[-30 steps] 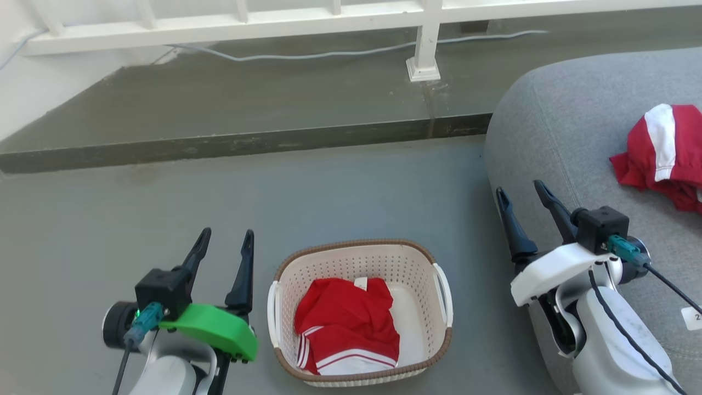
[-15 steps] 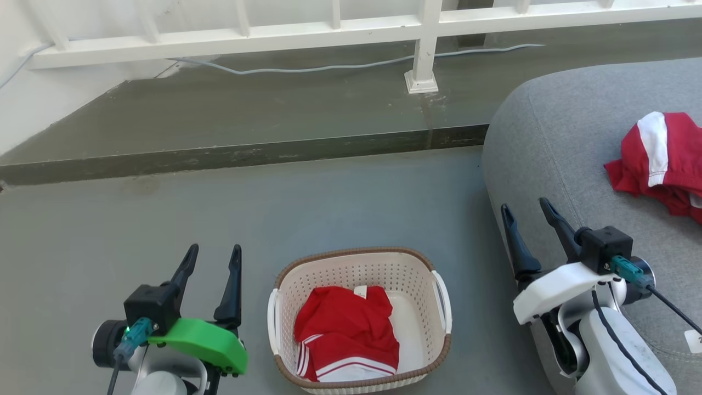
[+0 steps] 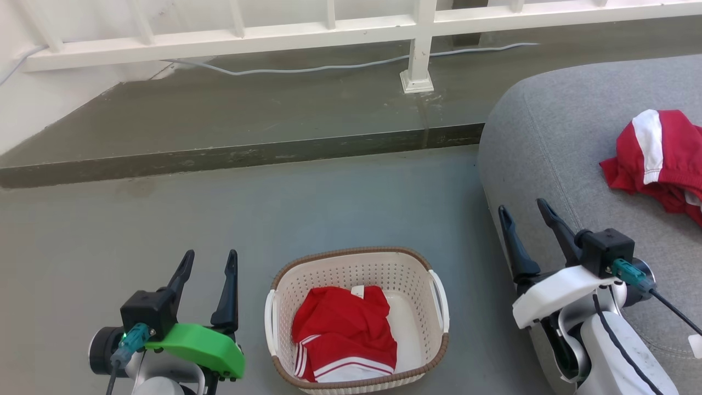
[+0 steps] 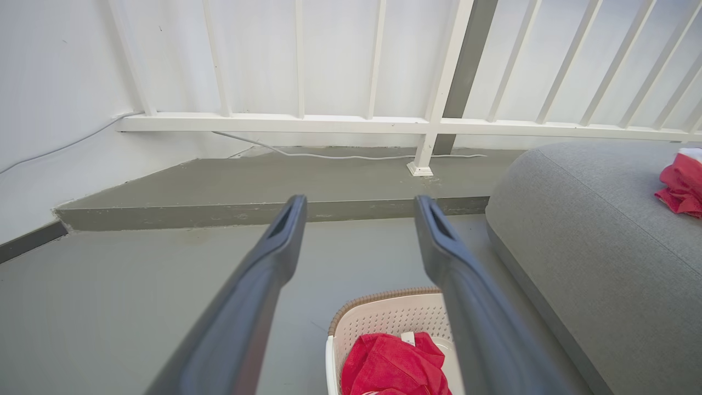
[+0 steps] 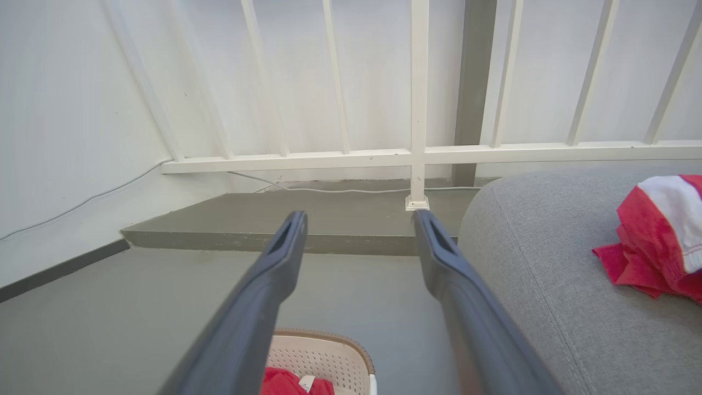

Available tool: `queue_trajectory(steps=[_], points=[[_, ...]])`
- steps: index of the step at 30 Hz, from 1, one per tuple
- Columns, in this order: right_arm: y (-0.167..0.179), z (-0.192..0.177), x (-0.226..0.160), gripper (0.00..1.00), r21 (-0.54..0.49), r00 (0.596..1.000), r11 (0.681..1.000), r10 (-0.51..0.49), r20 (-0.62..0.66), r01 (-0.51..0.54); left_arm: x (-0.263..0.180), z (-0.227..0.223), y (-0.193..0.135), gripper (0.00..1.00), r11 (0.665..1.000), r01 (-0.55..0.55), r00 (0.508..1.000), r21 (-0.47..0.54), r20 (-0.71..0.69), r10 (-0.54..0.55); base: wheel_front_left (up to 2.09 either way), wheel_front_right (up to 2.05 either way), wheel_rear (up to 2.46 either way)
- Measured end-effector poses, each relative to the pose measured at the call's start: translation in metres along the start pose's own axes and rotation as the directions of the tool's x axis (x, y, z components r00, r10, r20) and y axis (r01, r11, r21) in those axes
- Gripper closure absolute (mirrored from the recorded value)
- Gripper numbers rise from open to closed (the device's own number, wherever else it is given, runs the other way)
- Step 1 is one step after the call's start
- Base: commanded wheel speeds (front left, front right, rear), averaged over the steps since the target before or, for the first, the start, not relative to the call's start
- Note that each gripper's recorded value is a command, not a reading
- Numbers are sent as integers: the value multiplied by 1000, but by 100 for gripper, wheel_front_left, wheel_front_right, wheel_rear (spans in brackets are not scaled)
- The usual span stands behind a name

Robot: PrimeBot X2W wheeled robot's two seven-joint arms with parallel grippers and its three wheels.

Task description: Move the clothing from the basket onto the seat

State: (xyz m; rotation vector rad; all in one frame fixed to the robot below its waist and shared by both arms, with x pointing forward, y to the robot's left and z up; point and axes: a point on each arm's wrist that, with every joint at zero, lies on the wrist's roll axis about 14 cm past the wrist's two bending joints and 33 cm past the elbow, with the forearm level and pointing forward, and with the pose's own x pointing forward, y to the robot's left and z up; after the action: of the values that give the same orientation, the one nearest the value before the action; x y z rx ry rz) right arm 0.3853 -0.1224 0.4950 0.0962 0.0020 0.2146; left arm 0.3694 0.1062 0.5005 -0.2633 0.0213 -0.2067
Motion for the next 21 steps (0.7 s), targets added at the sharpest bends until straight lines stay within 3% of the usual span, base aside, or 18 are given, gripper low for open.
queue_trajectory(steps=[21], points=[[-2, 4, -1, 0, 12, 1000, 1000, -16, -7, 16, 4, -1, -4, 0, 1000, 4, 1000, -16, -5, -5, 0, 0, 0]])
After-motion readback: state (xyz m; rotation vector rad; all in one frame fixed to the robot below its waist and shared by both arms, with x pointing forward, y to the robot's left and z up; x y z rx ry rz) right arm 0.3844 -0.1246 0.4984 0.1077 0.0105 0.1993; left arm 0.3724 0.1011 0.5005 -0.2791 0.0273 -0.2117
